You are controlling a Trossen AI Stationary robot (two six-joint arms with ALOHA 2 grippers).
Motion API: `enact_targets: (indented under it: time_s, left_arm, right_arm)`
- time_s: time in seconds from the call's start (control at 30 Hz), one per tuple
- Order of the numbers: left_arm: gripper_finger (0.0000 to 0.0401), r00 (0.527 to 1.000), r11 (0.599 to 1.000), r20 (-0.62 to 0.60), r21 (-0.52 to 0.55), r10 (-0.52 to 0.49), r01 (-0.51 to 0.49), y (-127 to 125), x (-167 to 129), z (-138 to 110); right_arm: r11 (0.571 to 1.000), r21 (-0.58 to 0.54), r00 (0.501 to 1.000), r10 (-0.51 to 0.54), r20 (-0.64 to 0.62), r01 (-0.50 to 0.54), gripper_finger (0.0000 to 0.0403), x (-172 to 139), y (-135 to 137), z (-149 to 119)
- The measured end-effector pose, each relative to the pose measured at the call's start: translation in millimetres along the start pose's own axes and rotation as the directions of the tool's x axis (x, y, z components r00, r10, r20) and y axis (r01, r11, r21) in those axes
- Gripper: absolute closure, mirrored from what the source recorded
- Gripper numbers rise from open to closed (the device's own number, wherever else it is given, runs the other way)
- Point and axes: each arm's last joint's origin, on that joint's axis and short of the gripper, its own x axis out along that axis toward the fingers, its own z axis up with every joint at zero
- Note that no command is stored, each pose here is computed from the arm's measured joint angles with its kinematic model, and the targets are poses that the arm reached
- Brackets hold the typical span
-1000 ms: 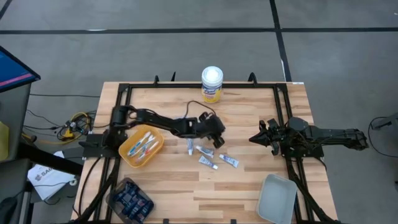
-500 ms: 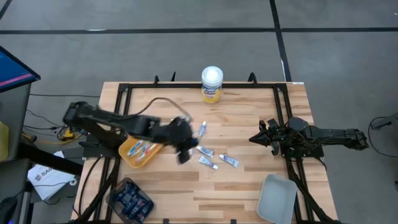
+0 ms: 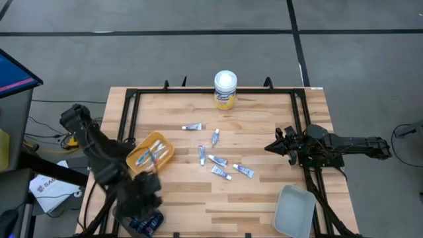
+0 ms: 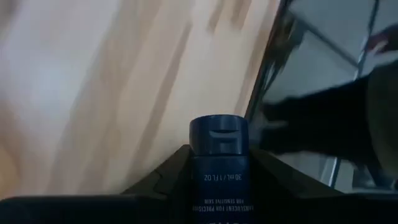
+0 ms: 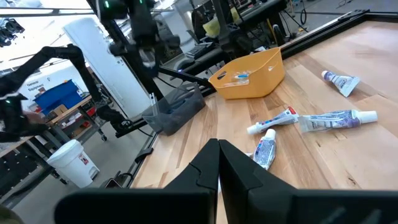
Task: Pick & Place Travel size toiletries
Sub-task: Put the blue shave cream into the black transparent bin
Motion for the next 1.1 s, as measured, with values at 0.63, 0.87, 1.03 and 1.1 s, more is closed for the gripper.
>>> enact_targets:
  time_s: [0.63, 0.87, 1.03, 1.1]
  left_arm:
    - [0.0282, 0.959, 0.968, -0.267, 0.202, -0.095, 0.152, 19, 42, -75]
    - [0.0268, 0.979, 0.809, -0.185, 0.561, -0.086, 0.177, 20, 46, -65]
    - [0.0271, 0.983, 0.745, -0.163, 0.645, -0.080, 0.168, 22, 49, -58]
    - [0.0271, 0.984, 0.732, -0.159, 0.660, -0.080, 0.166, 22, 49, -56]
  right_arm:
    - [1.000, 0.000, 1.000, 0.000, 0.000, 0.000, 0.0403, 0, 0, 0]
    - [1.000, 0.000, 1.000, 0.000, 0.001, 0.000, 0.0403, 0, 0, 0]
    - [1.000, 0.000, 1.000, 0.000, 0.000, 0.000, 0.0403, 0, 0, 0]
    - [1.000, 0.000, 1.000, 0.000, 0.001, 0.000, 0.0403, 0, 0, 0]
